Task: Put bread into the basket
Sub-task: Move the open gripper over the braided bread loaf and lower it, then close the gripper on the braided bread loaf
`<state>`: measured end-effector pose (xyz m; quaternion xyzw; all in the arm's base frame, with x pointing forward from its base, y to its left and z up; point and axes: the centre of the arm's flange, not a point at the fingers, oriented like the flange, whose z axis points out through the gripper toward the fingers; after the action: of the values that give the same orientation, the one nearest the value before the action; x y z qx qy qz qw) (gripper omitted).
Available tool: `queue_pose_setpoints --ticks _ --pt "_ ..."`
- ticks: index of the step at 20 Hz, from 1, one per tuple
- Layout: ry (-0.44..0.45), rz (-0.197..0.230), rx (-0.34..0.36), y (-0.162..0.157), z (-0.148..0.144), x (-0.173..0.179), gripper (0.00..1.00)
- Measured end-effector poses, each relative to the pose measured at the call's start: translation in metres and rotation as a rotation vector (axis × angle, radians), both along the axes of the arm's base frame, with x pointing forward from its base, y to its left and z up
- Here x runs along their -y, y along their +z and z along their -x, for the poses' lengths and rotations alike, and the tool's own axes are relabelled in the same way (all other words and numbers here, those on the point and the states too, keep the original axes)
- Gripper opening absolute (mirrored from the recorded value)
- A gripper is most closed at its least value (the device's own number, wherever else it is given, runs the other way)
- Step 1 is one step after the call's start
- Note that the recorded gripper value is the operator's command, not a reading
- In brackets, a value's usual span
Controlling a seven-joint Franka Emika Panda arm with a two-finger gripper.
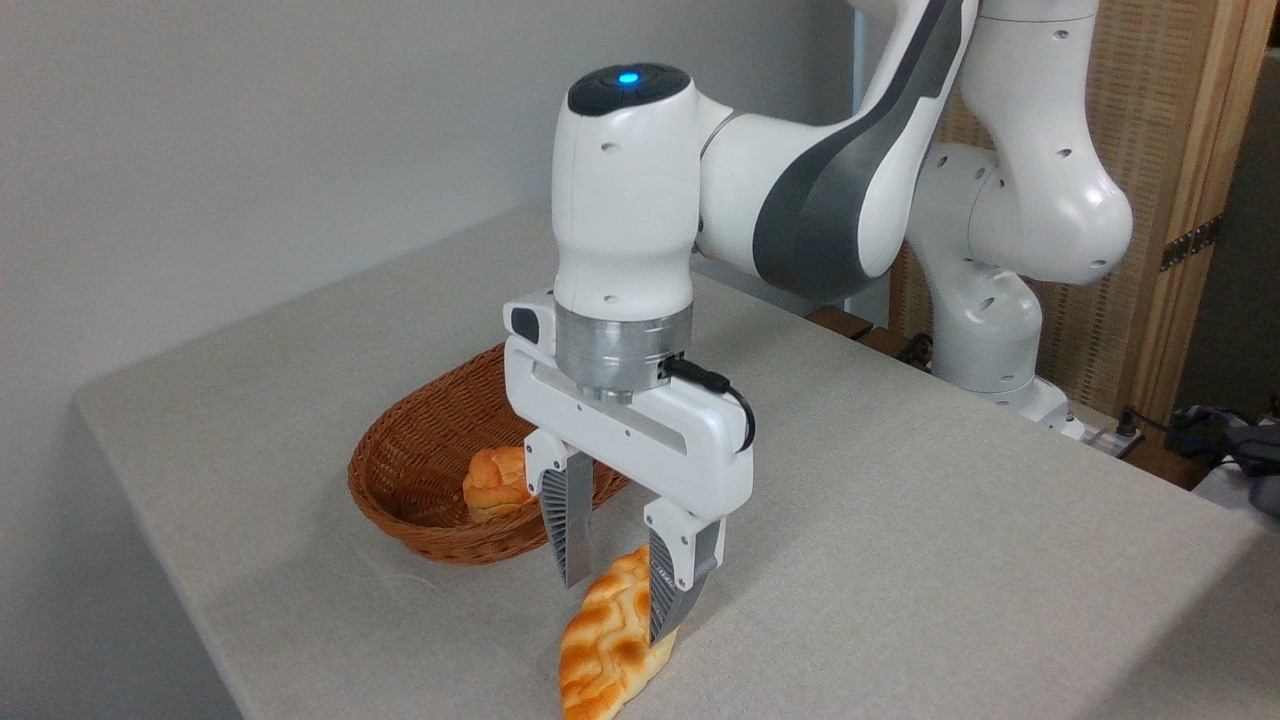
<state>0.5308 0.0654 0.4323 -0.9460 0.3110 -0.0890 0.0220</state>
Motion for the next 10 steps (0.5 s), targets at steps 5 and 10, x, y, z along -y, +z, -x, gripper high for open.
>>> queue_pose_setpoints --ticks 5,10 --pt "-0.01 -0.005 -0.009 -0.012 -0.004 0.004 1.0" --pt "-0.017 -0.013 -0.016 -0.02 -0.007 0.005 1.0"
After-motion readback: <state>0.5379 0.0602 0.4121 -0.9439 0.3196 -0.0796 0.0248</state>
